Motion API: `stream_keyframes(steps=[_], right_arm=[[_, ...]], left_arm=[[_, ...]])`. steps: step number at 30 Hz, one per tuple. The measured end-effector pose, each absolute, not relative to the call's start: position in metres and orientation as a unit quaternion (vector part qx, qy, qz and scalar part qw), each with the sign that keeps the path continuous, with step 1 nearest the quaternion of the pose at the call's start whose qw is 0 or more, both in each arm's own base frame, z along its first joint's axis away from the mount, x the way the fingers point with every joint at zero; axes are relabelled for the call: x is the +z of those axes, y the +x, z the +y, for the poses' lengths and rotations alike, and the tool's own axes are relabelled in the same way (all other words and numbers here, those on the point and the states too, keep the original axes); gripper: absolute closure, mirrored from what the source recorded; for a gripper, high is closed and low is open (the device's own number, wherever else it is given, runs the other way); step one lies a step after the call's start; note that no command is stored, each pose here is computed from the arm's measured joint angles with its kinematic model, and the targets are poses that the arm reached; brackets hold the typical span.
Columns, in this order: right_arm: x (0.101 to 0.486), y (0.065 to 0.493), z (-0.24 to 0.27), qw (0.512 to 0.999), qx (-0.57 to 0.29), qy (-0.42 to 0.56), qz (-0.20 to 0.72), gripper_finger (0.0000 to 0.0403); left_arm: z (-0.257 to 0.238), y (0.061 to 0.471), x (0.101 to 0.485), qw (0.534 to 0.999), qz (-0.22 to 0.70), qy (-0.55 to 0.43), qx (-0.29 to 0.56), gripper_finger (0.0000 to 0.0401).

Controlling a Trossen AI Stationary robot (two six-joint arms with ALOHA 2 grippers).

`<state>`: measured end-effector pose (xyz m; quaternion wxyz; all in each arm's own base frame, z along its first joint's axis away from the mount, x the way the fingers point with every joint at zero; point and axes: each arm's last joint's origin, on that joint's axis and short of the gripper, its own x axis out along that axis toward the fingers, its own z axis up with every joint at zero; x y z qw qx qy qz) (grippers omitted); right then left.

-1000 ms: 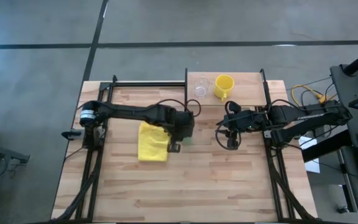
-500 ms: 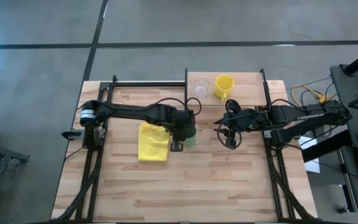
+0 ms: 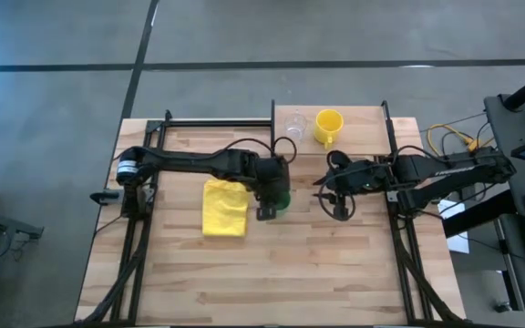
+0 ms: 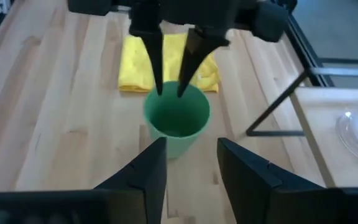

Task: Stack small to large cups/mugs on shelf
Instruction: Put the green cup on the shelf

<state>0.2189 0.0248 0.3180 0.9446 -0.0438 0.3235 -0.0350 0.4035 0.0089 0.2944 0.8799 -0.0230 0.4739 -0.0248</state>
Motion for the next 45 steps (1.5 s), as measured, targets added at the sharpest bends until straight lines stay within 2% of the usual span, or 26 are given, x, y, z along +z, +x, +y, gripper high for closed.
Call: stream_keyframes(steps=[7, 12, 18, 27, 37, 41, 45], right_arm=[[0.311, 0.236, 0.027, 0.945, -0.027, -0.062, 0.32, 0.0238], [0.287, 0.268, 0.035, 0.938, 0.038, -0.091, 0.332, 0.0223], [0.258, 0.293, 0.038, 0.923, 0.045, -0.11, 0.365, 0.0221], [0.249, 0.321, 0.042, 0.908, 0.067, -0.16, 0.38, 0.022], [0.227, 0.352, 0.045, 0.884, 0.059, -0.154, 0.437, 0.022], [0.221, 0.356, 0.042, 0.872, 0.002, -0.171, 0.458, 0.0231], [0.224, 0.355, 0.04, 0.873, -0.015, -0.175, 0.456, 0.0279]], left_arm=[[0.005, 0.404, 0.32, 0.895, 0.445, -0.021, -0.032, 0.0319], [0.005, 0.398, 0.34, 0.899, 0.437, -0.02, -0.032, 0.0319], [0.005, 0.374, 0.368, 0.894, 0.447, -0.016, -0.021, 0.0319], [0.006, 0.336, 0.409, 0.918, 0.396, 0.0, 0.013, 0.0319], [0.007, 0.302, 0.441, 0.939, 0.343, 0.01, 0.039, 0.0319], [0.007, 0.297, 0.445, 0.941, 0.337, 0.01, 0.04, 0.0319], [0.008, 0.293, 0.446, 0.94, 0.338, 0.015, 0.05, 0.0319]])
